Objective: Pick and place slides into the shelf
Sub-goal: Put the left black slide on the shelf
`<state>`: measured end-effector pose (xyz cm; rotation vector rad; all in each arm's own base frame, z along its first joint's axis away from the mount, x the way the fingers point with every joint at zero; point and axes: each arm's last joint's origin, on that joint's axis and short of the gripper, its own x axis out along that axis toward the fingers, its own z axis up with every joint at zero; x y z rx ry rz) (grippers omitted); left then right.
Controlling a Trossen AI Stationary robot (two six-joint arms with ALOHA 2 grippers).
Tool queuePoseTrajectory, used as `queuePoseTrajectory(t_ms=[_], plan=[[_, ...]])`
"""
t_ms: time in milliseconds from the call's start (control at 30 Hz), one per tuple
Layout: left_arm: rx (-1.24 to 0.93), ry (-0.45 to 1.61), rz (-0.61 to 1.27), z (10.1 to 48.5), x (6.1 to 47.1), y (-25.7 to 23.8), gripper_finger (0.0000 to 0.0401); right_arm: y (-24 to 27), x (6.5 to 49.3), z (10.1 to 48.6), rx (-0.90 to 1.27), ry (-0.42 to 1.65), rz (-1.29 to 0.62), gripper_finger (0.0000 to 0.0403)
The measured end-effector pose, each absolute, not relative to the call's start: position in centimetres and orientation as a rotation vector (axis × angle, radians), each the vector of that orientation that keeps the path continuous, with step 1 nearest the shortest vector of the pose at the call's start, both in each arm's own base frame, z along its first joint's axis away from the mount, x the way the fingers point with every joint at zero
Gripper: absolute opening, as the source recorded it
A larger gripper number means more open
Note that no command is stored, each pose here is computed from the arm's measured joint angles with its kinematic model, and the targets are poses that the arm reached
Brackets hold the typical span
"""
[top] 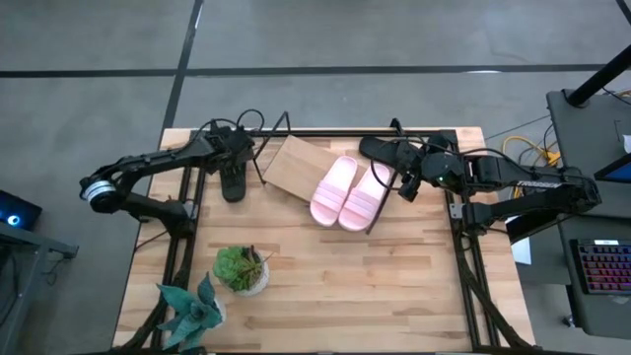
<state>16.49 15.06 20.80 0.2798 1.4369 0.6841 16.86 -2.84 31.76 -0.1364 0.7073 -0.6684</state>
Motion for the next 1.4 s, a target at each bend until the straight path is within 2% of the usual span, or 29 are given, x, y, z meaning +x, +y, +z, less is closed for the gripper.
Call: queuePoseTrajectory(t_ms=[200,567,900,1067,1400], plan=[[0.305,1.479,0.675,20.1,16.8,15.4,0.0189,-2.8,16.9,31.8,-0.137,0.708,-0.668,0.0228],[0.302,1.458,0.682,21.1,16.2,15.0,0.0189,-2.8,16.9,31.8,-0.139,0.709,-0.667,0.0228],[0.281,1.232,0.663,25.2,14.5,13.1,0.0189,-2.8,16.9,31.8,-0.136,0.708,-0.667,0.0228],[0.275,1.189,0.671,26.3,13.0,12.3,0.0189,-2.8,16.9,31.8,-0.132,0.705,-0.669,0.0228],[0.136,1.300,0.597,24.0,12.2,14.3,0.0189,-2.9,17.0,32.0,-0.122,0.676,-0.671,0.0228]])
